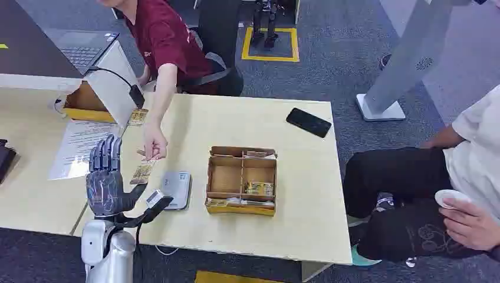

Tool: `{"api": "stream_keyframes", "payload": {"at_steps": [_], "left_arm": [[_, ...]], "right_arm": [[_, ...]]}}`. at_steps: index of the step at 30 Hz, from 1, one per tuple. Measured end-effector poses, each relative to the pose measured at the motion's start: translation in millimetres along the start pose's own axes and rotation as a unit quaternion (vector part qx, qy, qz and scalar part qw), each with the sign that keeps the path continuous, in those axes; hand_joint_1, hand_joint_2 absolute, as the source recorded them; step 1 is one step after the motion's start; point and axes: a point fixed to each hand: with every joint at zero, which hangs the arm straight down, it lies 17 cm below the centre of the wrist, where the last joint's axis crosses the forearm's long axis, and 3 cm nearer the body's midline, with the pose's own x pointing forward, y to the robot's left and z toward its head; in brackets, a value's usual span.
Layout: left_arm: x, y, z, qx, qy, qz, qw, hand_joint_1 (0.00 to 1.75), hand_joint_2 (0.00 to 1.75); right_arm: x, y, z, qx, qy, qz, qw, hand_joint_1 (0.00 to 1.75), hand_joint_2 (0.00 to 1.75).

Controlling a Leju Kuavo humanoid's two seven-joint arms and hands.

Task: Pass the card to the sensor for recognition and then transmit it.

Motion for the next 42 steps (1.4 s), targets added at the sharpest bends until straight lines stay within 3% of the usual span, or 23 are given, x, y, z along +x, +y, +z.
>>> {"api": "stream_keyframes", "payload": {"at_steps": [2,22,29,36,38,39,40,42], "left_arm": [[-0.1,-0.1,0.1,0.0,0.0,0.0,1.0,1.75,1.75],[-1.5,-4.8,7.0,-0.006,0.006,0.011,1.0,1.75,1.75],[-4.2,-12.2,13.9,0.006,0.045,0.071,0.996,1.75,1.75],[-4.6,-13.5,14.5,0.006,0.049,0.077,0.996,1.75,1.75],[-7.8,-24.3,18.8,0.006,0.082,0.123,0.989,1.75,1.75],[-12.9,-45.1,24.1,-0.009,0.141,0.22,0.965,1.75,1.75],[2.6,-61.7,22.0,-0.035,0.147,0.289,0.945,1.75,1.75],[10.2,-71.2,22.6,-0.054,0.149,0.322,0.933,1.75,1.75]], "right_arm": [[0.0,-0.1,0.0,0.0,0.0,0.0,1.0,0.0,0.0],[2.3,-1.3,-0.1,-0.003,-0.006,0.008,1.0,0.0,0.0],[2.3,-1.8,-0.1,-0.005,-0.005,0.008,1.0,0.0,0.0],[2.3,-1.9,-0.1,-0.006,-0.005,0.008,1.0,0.0,0.0],[2.3,-2.4,-0.2,-0.007,-0.005,0.008,1.0,0.0,0.0],[1.7,-3.0,-0.3,-0.008,-0.003,0.007,1.0,0.0,0.0],[0.7,-2.9,-0.3,-0.009,-0.002,0.006,1.0,0.0,0.0],[0.6,-2.8,-0.3,-0.009,-0.002,0.005,1.0,0.0,0.0]]}}
